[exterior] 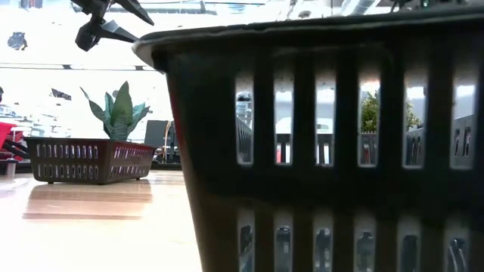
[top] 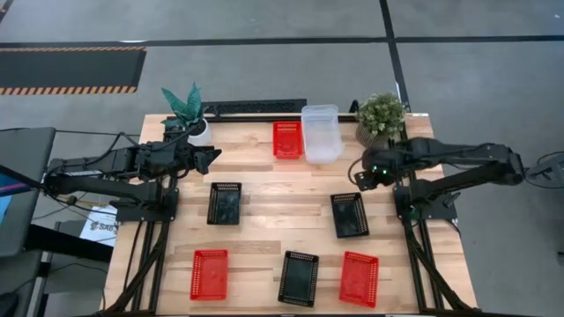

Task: Stack baskets by color
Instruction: Adjust the right black bin

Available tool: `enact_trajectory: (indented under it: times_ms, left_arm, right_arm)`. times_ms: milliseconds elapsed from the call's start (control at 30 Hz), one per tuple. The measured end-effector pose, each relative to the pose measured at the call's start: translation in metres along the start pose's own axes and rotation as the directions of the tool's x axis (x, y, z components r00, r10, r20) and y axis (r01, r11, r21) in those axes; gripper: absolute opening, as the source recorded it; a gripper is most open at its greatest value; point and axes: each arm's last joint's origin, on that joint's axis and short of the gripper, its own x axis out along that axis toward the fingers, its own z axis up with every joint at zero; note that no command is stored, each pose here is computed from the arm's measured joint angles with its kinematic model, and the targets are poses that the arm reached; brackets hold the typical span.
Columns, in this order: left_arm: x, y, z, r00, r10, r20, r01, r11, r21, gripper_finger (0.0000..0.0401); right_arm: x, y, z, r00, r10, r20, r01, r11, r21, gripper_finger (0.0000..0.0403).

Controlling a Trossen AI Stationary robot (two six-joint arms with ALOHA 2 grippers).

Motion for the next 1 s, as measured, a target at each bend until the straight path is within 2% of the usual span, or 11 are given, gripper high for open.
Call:
enact_trajectory:
  times_ms: [167,267,533,733,1000]
  left_arm:
    - [0.0,0.0,0.0,1.0,0.001,0.001,-0.001,1.0,0.001,0.0209]
    - [0.0,0.0,0.0,1.0,0.001,0.001,-0.001,1.0,0.0,0.0209]
    - [0.0,0.0,0.0,1.0,0.002,0.002,-0.002,1.0,0.011,0.0209]
    - [0.0,0.0,0.0,1.0,0.0,-0.002,0.0,1.0,0.011,0.0209]
    - [0.0,0.0,0.0,1.0,0.001,-0.003,-0.001,1.0,0.011,0.0209]
  right_arm:
    - [0.02,-0.004,-0.01,0.999,-0.036,0.012,0.036,0.999,0.034,0.0228]
    - [0.028,-0.003,-0.013,1.0,-0.023,0.013,0.023,0.999,0.049,0.0233]
    - [0.035,0.002,-0.013,0.996,-0.047,0.082,0.04,0.996,0.083,0.0234]
    - [0.05,0.018,-0.023,0.998,-0.057,0.017,0.056,0.996,0.069,0.0234]
    - [0.075,0.033,-0.052,0.982,-0.184,-0.036,0.186,0.981,0.051,0.0233]
